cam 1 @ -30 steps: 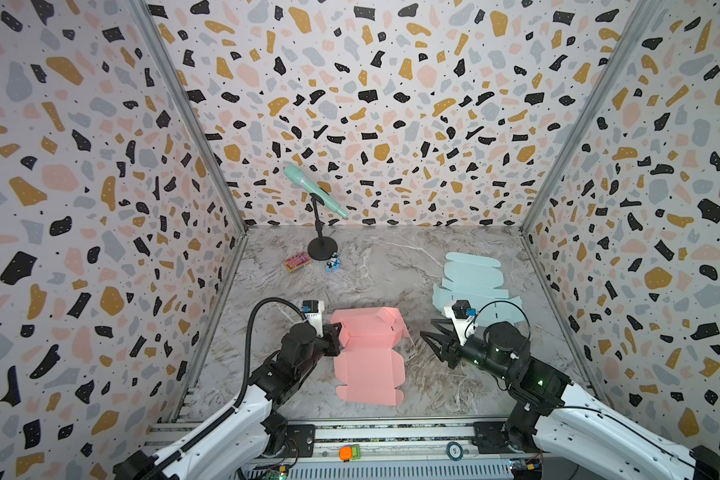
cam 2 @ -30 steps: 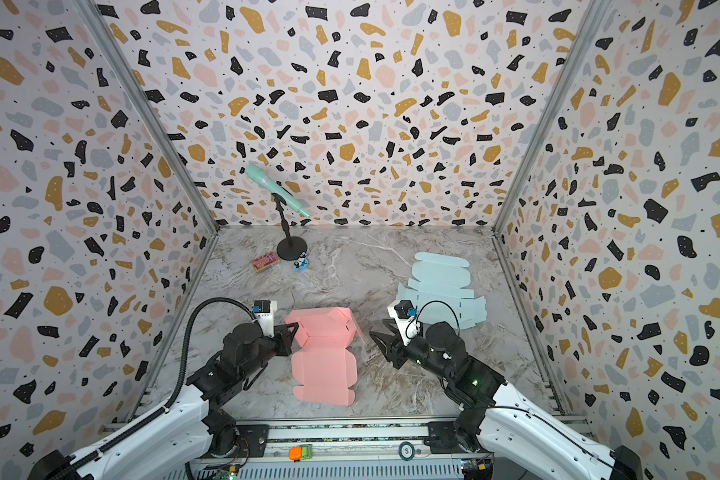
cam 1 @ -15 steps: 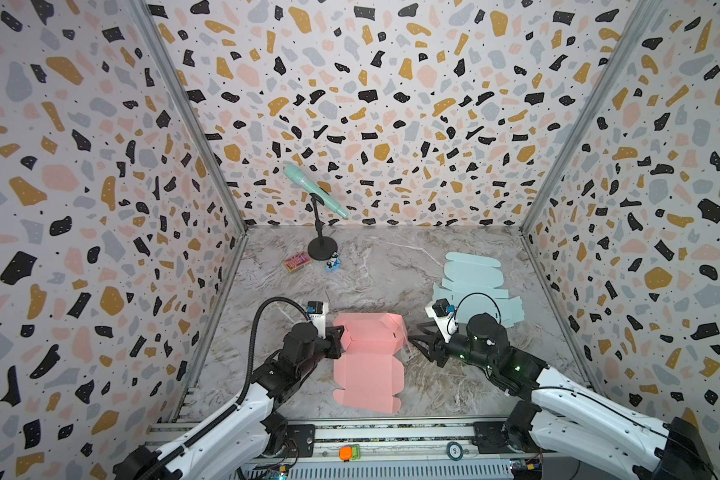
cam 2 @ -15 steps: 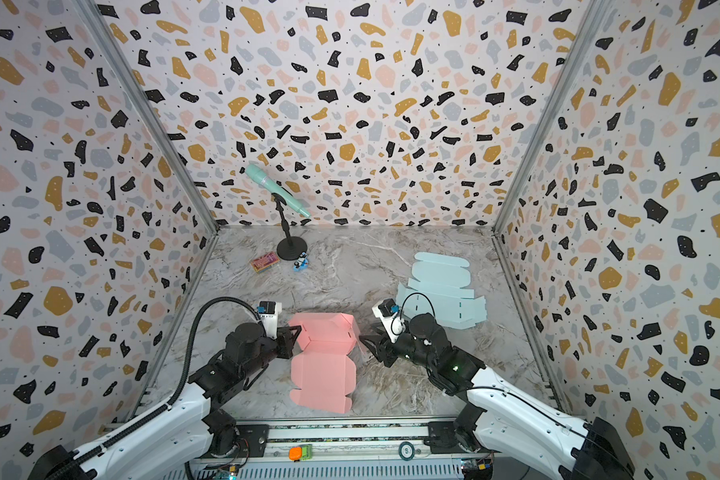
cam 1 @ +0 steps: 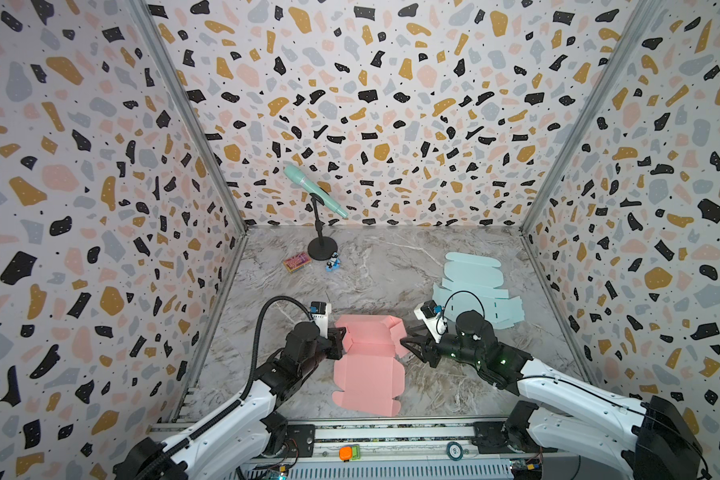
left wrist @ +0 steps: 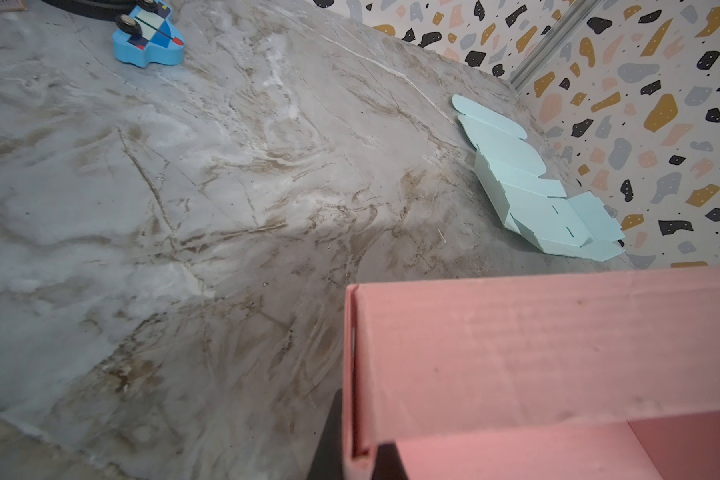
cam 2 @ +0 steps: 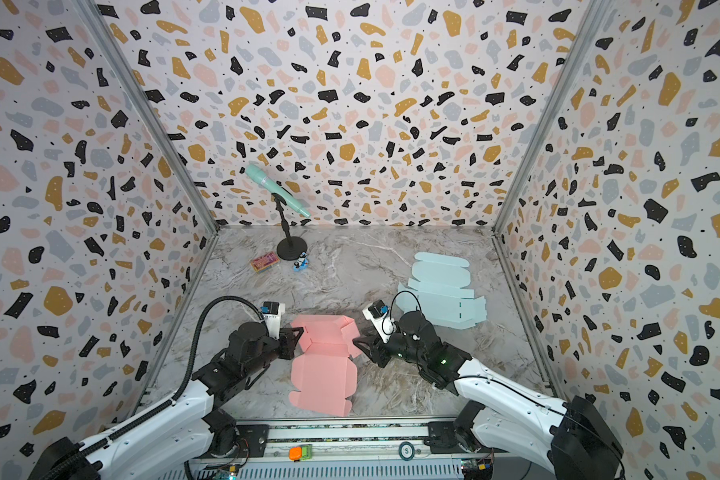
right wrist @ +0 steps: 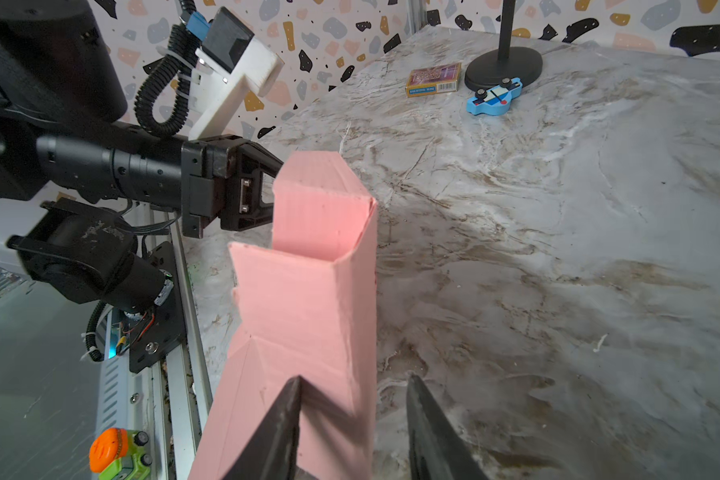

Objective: Fold the paper box

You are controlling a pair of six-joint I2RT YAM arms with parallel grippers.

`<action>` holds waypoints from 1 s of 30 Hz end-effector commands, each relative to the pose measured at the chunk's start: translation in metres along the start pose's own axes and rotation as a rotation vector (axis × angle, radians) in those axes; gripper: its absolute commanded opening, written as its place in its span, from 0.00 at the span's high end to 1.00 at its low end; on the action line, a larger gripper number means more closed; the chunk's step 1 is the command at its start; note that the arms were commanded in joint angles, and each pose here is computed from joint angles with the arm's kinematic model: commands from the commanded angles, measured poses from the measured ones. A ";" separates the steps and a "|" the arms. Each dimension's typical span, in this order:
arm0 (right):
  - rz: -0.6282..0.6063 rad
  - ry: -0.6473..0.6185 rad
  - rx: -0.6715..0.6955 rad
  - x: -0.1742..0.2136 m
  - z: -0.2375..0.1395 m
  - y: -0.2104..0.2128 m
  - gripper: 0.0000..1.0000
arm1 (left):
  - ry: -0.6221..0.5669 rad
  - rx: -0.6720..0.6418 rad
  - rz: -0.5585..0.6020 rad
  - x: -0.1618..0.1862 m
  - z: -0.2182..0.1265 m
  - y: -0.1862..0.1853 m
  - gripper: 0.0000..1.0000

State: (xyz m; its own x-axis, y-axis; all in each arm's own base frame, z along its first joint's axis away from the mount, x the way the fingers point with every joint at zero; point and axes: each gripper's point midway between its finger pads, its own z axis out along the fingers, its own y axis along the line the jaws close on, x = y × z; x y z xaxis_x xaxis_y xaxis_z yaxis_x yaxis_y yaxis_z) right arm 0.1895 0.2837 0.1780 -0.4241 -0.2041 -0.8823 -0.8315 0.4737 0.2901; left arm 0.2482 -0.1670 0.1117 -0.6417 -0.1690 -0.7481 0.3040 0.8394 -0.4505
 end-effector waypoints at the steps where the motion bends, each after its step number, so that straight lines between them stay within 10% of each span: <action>1: -0.028 -0.056 -0.017 -0.024 0.000 0.009 0.58 | -0.057 0.040 0.014 -0.015 0.000 -0.009 1.00; 30: -0.006 -0.015 0.151 -0.030 0.046 0.011 0.67 | -0.132 -0.073 -0.103 -0.013 0.002 0.019 1.00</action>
State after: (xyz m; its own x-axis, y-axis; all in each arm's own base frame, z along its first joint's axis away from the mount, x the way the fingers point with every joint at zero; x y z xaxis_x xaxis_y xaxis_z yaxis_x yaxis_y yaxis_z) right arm 0.2032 0.3280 0.1698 -0.4344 -0.2329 -0.8701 -0.7764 0.5866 0.2306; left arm 0.2567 -0.1488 0.0988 -0.6114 -0.2772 -0.7412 0.1798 0.8635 -0.4713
